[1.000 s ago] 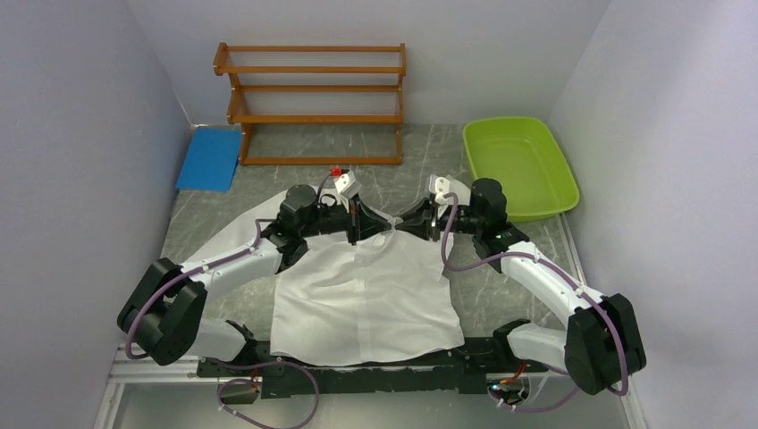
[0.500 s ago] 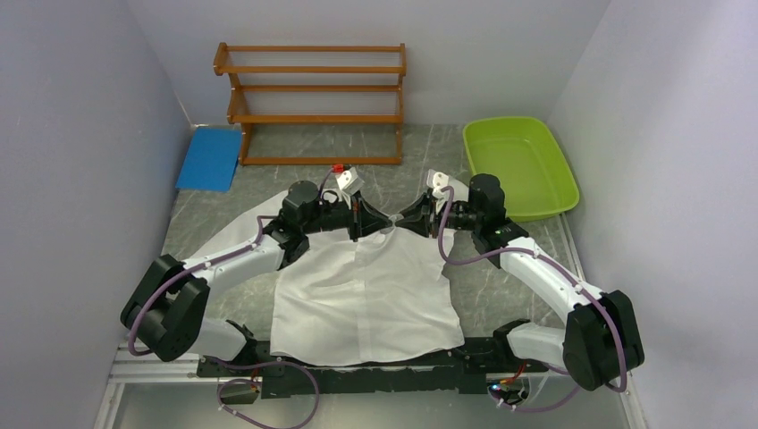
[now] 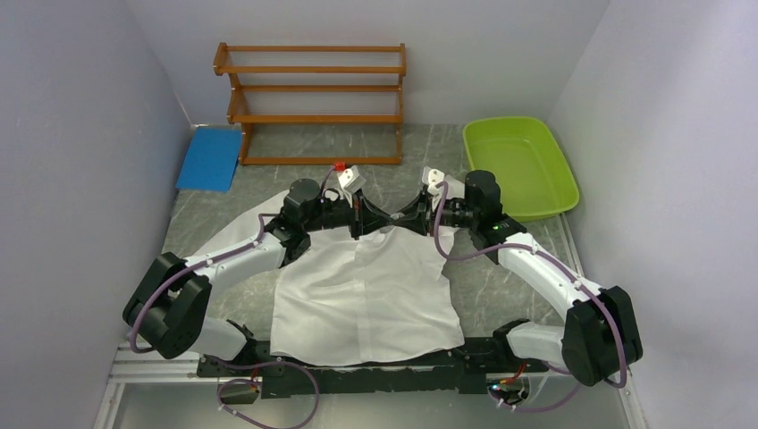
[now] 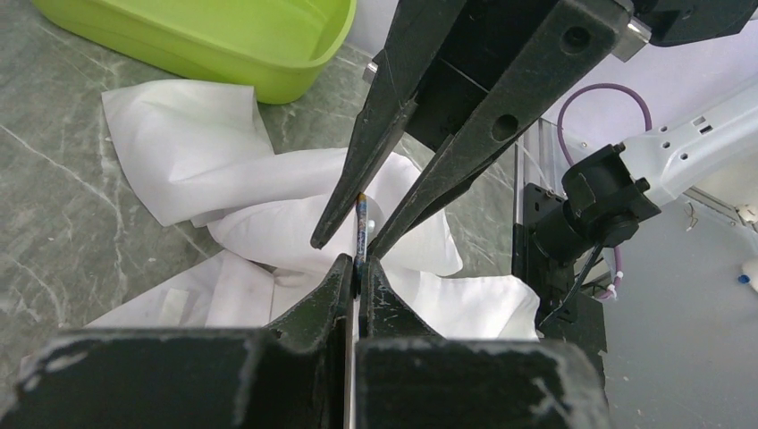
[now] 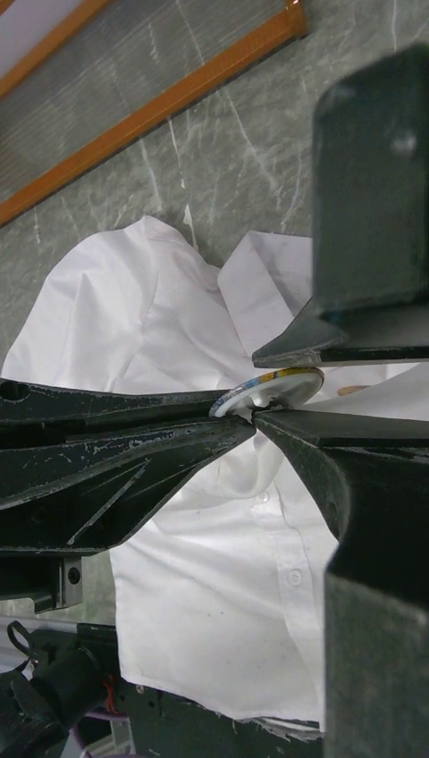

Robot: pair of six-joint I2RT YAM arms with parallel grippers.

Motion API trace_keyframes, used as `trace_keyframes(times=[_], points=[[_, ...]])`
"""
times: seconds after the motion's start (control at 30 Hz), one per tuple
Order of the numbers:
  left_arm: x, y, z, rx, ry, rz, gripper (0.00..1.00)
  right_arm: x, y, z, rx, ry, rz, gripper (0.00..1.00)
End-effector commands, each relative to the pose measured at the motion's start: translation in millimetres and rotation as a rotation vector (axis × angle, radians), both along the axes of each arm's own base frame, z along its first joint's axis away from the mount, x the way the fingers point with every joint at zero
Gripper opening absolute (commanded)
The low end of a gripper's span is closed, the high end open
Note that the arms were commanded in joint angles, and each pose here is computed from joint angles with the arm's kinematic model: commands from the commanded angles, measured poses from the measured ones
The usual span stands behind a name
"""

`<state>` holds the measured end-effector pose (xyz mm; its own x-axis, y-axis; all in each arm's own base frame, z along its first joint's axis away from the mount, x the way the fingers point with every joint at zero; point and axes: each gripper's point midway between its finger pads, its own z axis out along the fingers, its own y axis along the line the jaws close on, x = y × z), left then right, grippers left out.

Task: Pin the brooch onto the clothing
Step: Pin the brooch to the clothes.

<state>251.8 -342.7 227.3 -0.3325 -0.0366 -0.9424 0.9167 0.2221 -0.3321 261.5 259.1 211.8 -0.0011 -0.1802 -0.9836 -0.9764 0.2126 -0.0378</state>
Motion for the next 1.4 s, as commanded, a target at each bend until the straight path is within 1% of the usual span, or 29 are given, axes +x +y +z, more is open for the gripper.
trace_keyframes(times=[0.0,0.07,0.2,0.23,0.37,0.5,0.67,1.1,1.2,1.3,1.37], points=[[-26.7,-15.7,46.9,-0.106,-0.123,-0.142,0.03,6.5,9.4,15.8,-0.004,-0.050,0.005,0.19],[-26.4,-14.2,44.8,-0.106,-0.121,-0.132,0.03,7.5,8.1,14.7,-0.004,-0.054,-0.009,0.17],[-26.4,-10.8,41.6,-0.101,-0.119,-0.109,0.03,5.1,7.9,14.0,0.001,-0.056,-0.005,0.01],[-26.4,-10.0,40.6,-0.099,-0.116,-0.104,0.03,4.6,8.0,13.1,0.000,-0.054,-0.003,0.00],[-25.6,-7.5,38.3,-0.095,-0.114,-0.084,0.03,1.9,7.8,11.6,0.002,-0.055,0.008,0.00],[-23.4,-4.4,35.7,-0.095,-0.109,-0.053,0.03,-3.7,6.5,15.2,0.022,-0.099,0.022,0.00],[-20.4,-1.2,28.4,-0.093,-0.068,-0.012,0.03,-15.3,4.4,25.8,0.070,-0.173,0.063,0.00],[-14.0,10.5,17.8,-0.164,0.008,0.069,0.02,-34.5,-0.7,46.5,0.135,-0.281,0.123,0.00],[-12.8,12.8,17.7,-0.168,0.009,0.077,0.03,-38.3,-2.7,50.1,0.148,-0.307,0.123,0.09],[-13.4,12.6,18.9,-0.169,0.005,0.071,0.03,-38.5,-3.6,49.0,0.141,-0.315,0.120,0.16],[-14.3,11.8,20.8,-0.174,-0.005,0.059,0.03,-37.9,-3.5,47.9,0.130,-0.310,0.123,0.22]])
